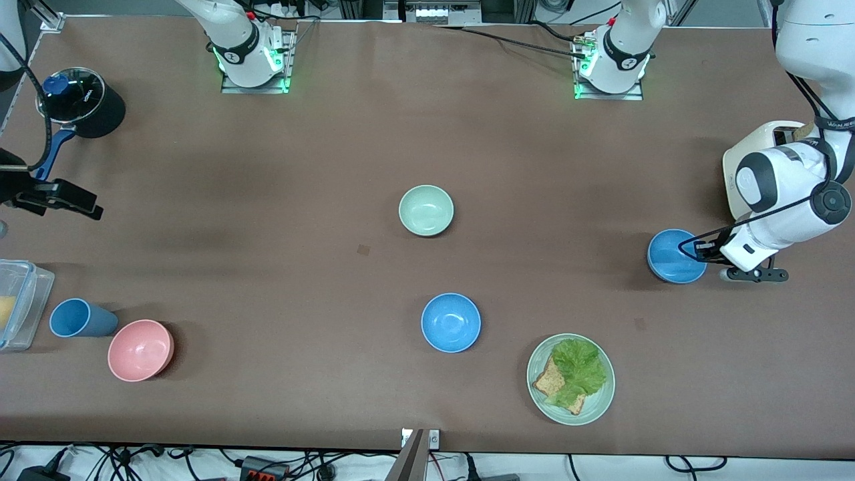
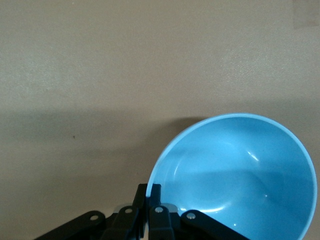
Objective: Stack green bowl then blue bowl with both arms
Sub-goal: 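Grasp the blue bowl rim with the left gripper, then lift and carry the blue bowl over the green bowl with the left gripper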
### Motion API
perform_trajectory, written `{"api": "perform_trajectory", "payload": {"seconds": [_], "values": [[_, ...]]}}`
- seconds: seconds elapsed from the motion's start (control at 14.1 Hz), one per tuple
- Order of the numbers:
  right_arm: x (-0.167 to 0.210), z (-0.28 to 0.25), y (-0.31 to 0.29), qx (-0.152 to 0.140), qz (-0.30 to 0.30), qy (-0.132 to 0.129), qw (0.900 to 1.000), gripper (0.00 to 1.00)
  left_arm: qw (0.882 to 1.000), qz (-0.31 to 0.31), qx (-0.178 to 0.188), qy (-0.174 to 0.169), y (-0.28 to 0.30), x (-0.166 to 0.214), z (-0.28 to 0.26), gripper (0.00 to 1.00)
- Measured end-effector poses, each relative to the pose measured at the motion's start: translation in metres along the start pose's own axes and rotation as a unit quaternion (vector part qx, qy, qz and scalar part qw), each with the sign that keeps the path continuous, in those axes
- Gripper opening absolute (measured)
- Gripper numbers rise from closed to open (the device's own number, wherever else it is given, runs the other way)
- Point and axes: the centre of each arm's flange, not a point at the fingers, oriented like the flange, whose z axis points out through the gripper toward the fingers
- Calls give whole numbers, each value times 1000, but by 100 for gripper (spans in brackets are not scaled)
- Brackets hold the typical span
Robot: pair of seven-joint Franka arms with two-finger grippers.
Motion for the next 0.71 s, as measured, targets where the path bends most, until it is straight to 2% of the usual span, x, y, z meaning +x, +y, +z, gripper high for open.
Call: {"api": "perform_trajectory", "payload": {"seconds": [0.35,0.71], "values": [[-33,21,2,2,0,10,1000,100,999,14,-15,-32,23,3,-23,4],[-40,19,2,2,-13,15,1000,100,996,15,-41,-81,79,21,-118,4]]}}
